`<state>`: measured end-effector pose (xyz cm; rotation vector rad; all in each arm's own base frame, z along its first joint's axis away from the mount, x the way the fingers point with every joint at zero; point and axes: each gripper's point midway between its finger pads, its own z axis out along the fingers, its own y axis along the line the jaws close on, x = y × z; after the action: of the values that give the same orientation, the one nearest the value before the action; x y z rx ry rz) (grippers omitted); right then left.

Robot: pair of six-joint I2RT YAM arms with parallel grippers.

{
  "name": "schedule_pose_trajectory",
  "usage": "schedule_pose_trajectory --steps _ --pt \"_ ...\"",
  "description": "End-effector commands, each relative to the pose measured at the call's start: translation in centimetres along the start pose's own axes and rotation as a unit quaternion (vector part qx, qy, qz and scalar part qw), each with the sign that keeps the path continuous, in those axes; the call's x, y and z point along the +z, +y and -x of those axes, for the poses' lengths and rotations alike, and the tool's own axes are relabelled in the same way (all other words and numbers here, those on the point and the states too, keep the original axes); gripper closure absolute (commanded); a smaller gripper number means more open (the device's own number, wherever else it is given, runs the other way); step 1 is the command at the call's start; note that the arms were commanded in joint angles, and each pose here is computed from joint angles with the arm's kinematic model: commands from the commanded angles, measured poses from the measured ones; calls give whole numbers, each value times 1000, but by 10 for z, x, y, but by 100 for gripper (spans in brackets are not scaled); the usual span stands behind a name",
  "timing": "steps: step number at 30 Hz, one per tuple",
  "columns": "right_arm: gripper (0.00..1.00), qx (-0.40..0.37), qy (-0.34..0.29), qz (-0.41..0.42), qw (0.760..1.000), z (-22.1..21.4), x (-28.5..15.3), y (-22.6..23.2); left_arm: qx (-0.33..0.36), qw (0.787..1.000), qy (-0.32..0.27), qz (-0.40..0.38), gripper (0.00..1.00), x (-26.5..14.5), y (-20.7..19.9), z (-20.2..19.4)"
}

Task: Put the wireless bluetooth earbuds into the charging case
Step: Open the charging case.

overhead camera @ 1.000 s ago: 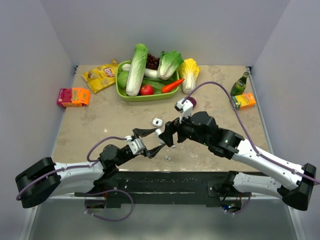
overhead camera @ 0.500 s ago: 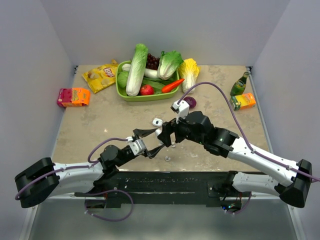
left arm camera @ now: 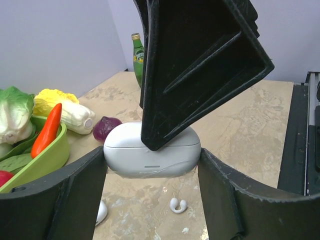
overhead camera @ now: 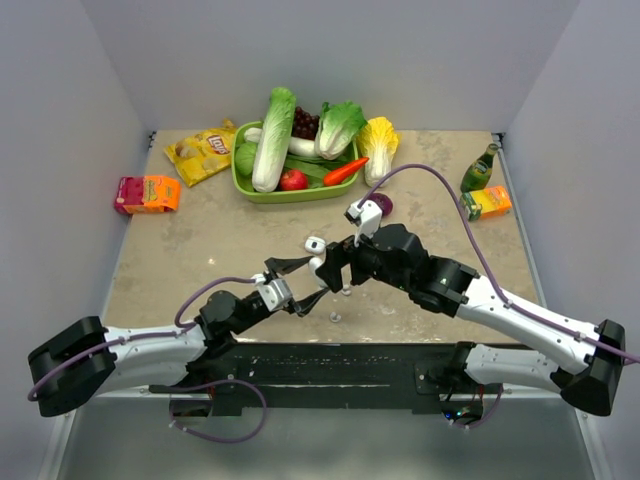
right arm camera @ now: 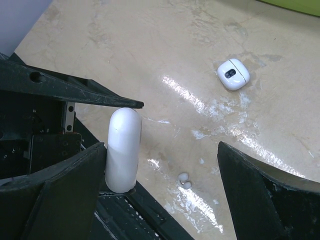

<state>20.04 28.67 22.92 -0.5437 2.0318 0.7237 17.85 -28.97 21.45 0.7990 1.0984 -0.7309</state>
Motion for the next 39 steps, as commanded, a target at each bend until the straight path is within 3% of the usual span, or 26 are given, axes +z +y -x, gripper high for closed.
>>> schedule_pose_trajectory --steps 1,16,23,30,39 --pt "7 2 -23 -33 999 9 -5 -12 12 999 -45 13 100 0 6 25" --pt "7 18 -56 -64 996 24 -19 -25 10 999 -45 15 100 -2 6 25" --pt "8 38 -123 26 991 52 -37 6 10 999 -46 16 100 -3 6 25" --pt "12 29 -101 46 993 48 -21 17 8 999 -51 13 100 -1 5 27" --pt "15 28 -60 0 998 26 -2 0 7 998 -62 8 100 -1 2 35"
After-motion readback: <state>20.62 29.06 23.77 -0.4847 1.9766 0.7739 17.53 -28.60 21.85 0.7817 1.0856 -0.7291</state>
